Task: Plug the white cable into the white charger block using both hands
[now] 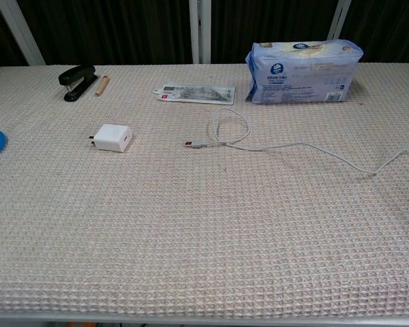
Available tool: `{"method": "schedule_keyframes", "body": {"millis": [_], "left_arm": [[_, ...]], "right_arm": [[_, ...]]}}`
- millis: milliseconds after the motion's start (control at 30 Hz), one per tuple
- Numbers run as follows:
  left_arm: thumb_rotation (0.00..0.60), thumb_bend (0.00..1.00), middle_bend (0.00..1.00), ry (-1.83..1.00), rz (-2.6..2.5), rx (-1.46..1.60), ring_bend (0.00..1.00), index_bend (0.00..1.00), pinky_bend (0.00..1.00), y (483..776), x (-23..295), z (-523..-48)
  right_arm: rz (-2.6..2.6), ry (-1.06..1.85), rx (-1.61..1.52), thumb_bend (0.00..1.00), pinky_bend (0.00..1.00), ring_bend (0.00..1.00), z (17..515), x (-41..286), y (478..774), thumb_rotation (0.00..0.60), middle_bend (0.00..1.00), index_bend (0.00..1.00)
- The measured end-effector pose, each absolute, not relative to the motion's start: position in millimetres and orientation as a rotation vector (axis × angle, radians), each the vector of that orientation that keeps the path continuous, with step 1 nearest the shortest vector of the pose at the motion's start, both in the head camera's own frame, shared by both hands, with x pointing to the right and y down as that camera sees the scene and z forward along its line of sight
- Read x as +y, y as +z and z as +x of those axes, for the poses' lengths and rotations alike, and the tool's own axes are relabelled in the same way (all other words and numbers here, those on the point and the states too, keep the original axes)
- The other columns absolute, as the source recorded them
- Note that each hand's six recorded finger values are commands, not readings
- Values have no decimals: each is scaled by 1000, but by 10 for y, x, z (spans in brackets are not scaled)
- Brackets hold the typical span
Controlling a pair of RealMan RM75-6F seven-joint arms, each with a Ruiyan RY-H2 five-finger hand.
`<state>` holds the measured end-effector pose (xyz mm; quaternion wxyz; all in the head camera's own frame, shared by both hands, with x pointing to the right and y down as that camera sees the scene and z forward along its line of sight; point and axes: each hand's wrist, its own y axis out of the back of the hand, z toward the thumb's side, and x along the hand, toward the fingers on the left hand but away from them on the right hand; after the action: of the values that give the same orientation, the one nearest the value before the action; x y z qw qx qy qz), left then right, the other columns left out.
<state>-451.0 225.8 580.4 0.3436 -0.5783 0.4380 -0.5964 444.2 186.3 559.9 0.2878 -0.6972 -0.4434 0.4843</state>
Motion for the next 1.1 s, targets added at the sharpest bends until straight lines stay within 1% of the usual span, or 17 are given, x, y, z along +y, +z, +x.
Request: {"method": "schedule_keyframes", "body": {"millis": [233, 433, 500, 567, 633, 800, 933, 1100], "left_arm": [[600, 229, 240, -1547, -1504, 1144, 47, 274, 100, 5793, 2288, -4521], [600, 228, 240, -1535, -1508, 1148, 47, 274, 100, 5793, 2286, -4528], [600, 229, 240, -1530, -1510, 1145, 47, 275, 100, 5794, 2284, -4525], [600, 229, 240, -1527, -1514, 1144, 47, 276, 100, 5795, 2284, -4518], [600, 229, 239, -1524, -1515, 1142, 47, 276, 100, 5794, 2285, -4514], [600, 228, 240, -1526, -1515, 1137, 47, 276, 100, 5785, 2295, -4512], [600, 229, 240, -1528, -1509, 1132, 47, 276, 100, 5774, 2291, -4514], [600, 229, 240, -1530, -1512, 1118, 47, 276, 100, 5776, 2277, -4504]], "right_arm": [[-1906, 1261, -1133, 209, 0, 40, 4307, 1812, 5626, 600, 202, 129], [-1984, 1201, -1001, 222, 0, 62, 3925, 1599, 5694, 600, 248, 132], [-2011, 1170, -938, 232, 5, 96, 3706, 1475, 5734, 600, 283, 168], [-2031, 1143, -885, 238, 22, 123, 3498, 1353, 5775, 600, 316, 229], [-2055, 1120, -825, 244, 31, 126, 3247, 1214, 5841, 600, 324, 255], [-2075, 1121, -680, 244, 41, 126, 2668, 933, 6076, 600, 327, 272], [-2076, 1155, -626, 233, 43, 126, 2291, 800, 6285, 600, 328, 290], [-2101, 1210, -582, 224, 50, 126, 1744, 751, 6621, 600, 338, 314]]}}
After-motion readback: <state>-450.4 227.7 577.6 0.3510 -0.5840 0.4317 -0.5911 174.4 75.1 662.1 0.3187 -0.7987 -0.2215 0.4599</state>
